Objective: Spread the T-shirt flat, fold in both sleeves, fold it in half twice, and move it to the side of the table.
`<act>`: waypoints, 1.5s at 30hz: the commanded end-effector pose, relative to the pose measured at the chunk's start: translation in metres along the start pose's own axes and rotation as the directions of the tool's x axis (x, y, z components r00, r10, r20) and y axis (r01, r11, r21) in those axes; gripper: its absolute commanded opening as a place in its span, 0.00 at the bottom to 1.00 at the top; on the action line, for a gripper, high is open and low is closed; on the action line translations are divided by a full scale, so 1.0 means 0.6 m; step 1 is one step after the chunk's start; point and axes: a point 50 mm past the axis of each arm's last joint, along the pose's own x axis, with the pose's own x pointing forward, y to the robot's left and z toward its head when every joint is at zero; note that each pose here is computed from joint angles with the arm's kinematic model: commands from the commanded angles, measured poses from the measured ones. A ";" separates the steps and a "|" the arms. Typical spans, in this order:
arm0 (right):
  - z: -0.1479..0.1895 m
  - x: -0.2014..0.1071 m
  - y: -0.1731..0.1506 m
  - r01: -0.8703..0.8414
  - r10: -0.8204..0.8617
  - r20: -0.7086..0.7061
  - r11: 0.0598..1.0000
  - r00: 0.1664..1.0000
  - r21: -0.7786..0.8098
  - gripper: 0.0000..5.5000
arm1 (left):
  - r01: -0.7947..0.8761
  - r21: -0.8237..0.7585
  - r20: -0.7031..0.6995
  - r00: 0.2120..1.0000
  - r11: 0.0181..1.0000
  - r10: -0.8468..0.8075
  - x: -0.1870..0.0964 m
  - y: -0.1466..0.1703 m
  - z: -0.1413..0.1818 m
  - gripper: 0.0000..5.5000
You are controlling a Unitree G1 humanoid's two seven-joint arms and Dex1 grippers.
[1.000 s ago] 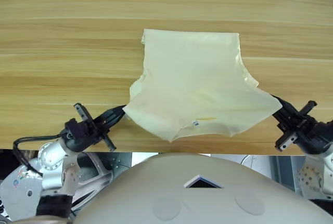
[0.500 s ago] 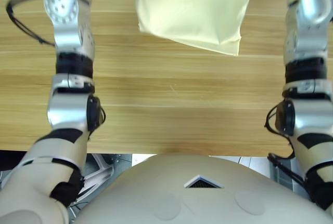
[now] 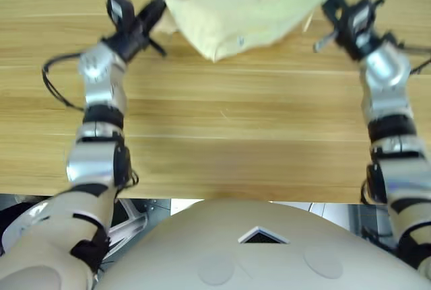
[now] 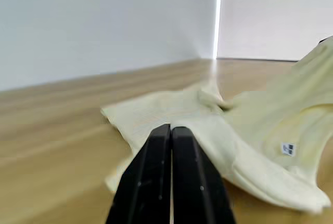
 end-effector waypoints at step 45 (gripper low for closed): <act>0.057 -0.269 0.000 -0.100 0.072 -0.287 0.991 0.955 -0.086 0.54 | -0.047 -0.019 0.242 0.969 0.999 0.050 -0.124 -0.120 0.083 0.94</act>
